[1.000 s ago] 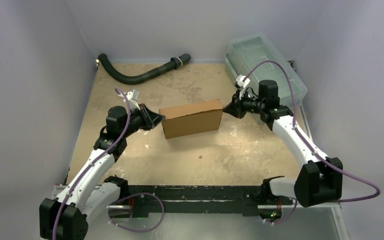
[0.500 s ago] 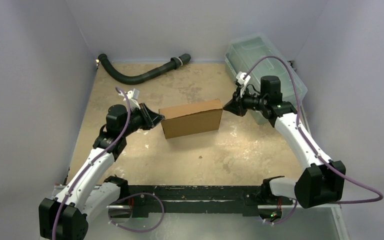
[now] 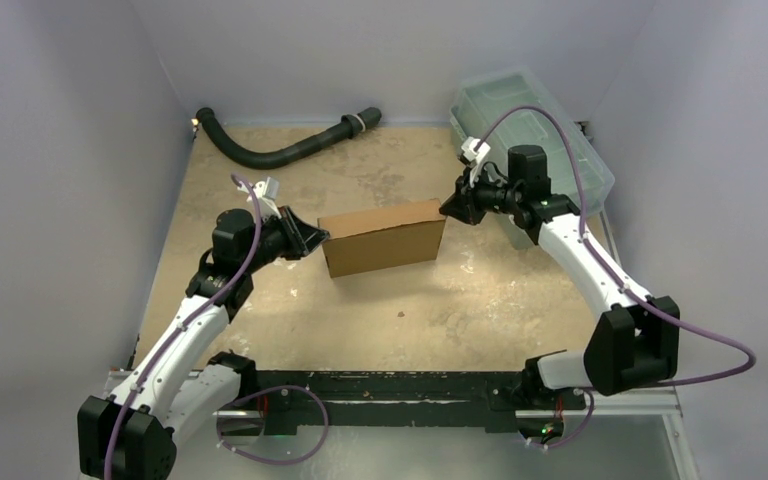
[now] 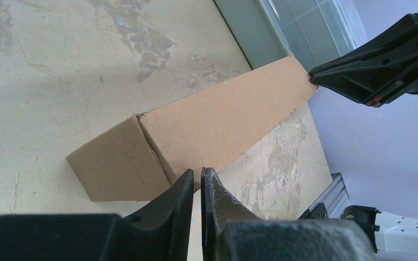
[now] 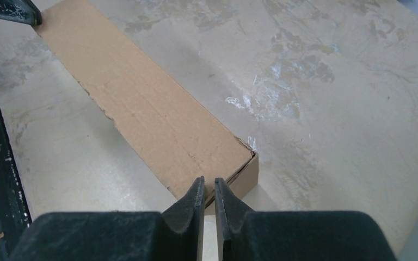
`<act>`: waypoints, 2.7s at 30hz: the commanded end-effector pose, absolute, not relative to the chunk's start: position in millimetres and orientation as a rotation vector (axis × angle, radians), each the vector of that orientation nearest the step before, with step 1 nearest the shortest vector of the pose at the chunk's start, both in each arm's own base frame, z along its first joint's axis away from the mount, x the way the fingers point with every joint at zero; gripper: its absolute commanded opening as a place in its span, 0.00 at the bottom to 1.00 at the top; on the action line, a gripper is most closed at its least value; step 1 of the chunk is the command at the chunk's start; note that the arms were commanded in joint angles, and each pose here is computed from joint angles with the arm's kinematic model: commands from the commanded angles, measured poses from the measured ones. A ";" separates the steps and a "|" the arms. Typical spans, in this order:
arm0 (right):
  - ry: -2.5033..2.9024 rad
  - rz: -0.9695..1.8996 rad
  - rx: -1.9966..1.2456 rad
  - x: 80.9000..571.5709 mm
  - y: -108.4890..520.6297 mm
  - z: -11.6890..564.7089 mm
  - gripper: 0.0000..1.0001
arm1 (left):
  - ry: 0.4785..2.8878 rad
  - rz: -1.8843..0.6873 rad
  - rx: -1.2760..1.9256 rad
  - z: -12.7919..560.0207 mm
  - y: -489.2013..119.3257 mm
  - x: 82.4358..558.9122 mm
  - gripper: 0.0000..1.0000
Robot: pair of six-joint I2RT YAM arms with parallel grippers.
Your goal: Fold the paper box
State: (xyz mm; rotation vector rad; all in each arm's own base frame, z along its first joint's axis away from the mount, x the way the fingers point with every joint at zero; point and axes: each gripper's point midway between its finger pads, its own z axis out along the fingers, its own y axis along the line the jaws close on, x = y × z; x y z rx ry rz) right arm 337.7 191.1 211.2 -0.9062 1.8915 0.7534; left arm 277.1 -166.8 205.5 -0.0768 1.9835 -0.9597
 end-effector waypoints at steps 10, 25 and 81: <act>2.075 0.755 -0.934 321.3 184.5 151.3 0.10 | 2.085 -0.909 -0.093 183.9 -160.1 271.4 0.11; 1.995 0.744 -1.031 327.3 189.4 178.1 0.15 | 2.073 -0.931 -0.073 191.1 -163.6 271.7 0.15; 1.577 0.811 -1.054 274.9 185.7 256.7 0.46 | 1.940 -0.773 -0.017 261.2 -147.1 291.8 0.68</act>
